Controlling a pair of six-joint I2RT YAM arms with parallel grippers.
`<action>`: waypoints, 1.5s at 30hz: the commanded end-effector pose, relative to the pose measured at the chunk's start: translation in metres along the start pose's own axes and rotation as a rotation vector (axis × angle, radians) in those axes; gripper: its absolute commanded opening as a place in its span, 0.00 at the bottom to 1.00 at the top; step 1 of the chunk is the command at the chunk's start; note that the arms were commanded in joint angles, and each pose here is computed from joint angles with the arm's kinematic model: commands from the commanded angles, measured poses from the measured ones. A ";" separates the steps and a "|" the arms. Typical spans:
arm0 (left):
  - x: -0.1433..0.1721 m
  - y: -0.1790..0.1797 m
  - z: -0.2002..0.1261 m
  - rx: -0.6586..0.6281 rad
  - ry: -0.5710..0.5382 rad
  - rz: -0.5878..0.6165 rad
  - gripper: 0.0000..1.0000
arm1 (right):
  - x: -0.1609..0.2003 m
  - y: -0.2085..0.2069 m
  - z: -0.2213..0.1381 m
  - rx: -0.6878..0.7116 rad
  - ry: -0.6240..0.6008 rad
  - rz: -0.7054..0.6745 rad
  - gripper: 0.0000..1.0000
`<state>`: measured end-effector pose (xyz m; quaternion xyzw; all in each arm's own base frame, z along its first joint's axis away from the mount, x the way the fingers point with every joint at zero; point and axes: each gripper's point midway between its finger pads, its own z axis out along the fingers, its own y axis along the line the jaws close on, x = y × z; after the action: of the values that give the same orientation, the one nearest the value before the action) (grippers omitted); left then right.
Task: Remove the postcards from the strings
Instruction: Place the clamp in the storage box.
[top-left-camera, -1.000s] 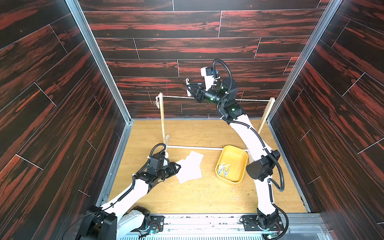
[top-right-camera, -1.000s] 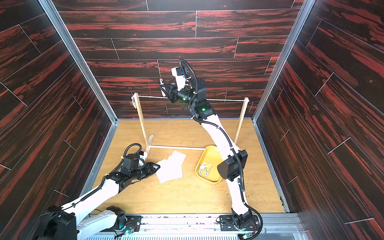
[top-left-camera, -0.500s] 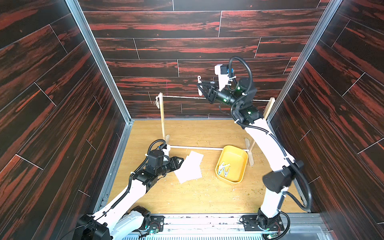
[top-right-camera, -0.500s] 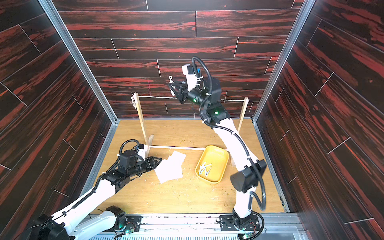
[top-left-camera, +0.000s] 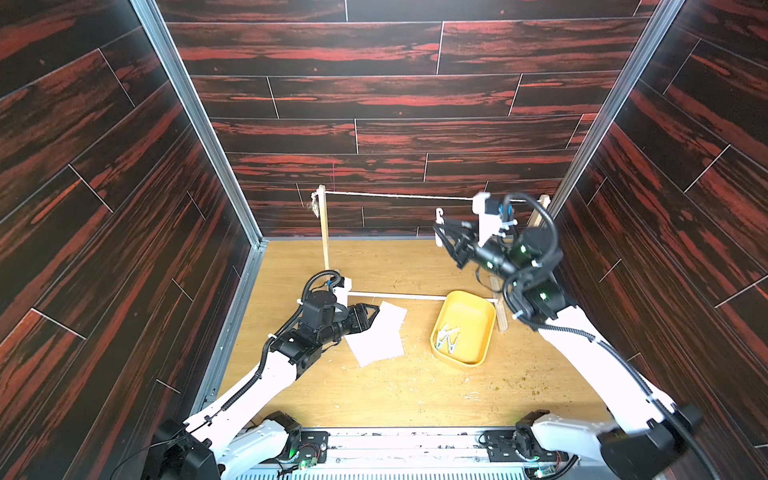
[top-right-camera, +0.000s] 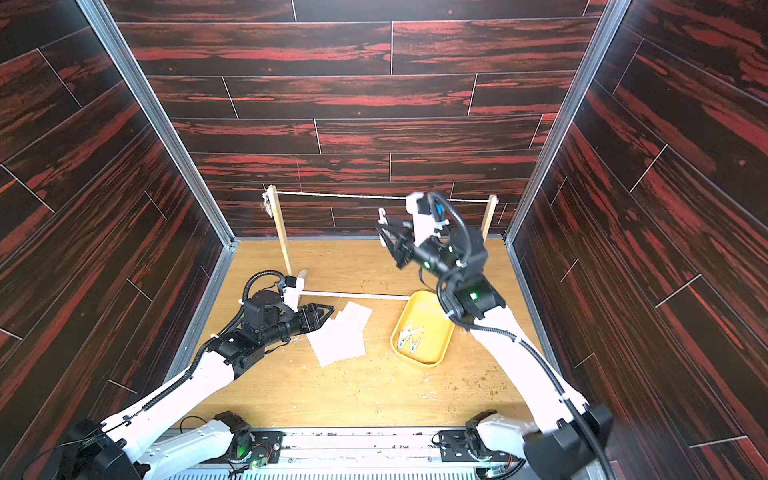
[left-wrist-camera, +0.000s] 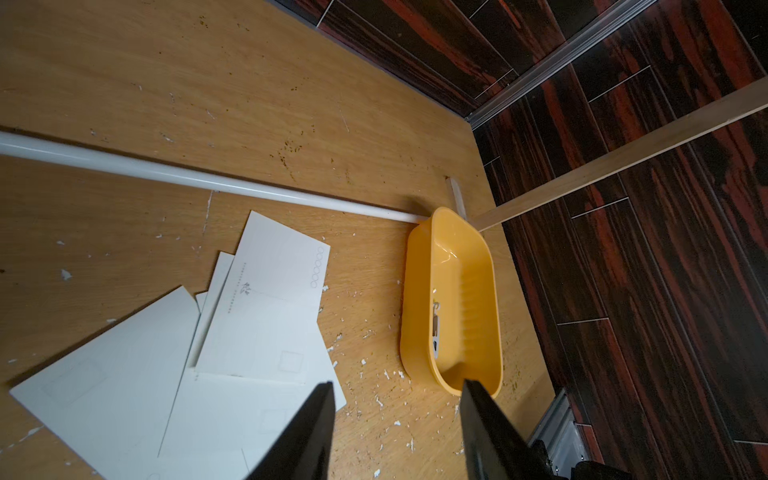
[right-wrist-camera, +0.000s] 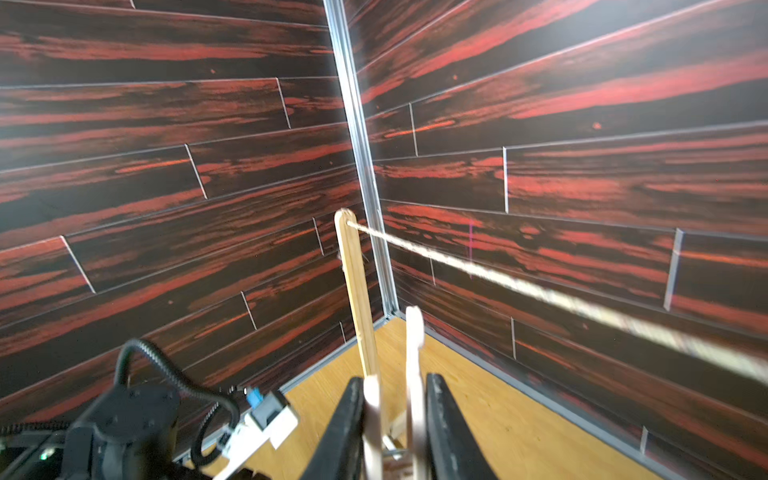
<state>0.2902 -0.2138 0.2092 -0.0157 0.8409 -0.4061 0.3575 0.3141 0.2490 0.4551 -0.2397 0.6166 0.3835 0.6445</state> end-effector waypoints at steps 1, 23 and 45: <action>-0.016 -0.018 0.002 0.043 -0.045 0.035 0.55 | 0.008 -0.003 -0.028 0.066 -0.032 -0.011 0.26; -0.013 -0.018 0.026 0.030 -0.040 0.077 0.60 | 0.286 -0.064 -0.123 0.421 0.359 0.335 0.32; -0.061 0.047 -0.048 -0.495 -0.258 0.270 1.00 | 0.183 -0.103 -0.149 0.729 0.275 0.182 0.98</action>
<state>0.3183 -0.1703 0.2095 -0.0279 0.8593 -0.2277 0.4572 0.2954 0.1358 0.2365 -0.0066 0.8011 0.2264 0.5540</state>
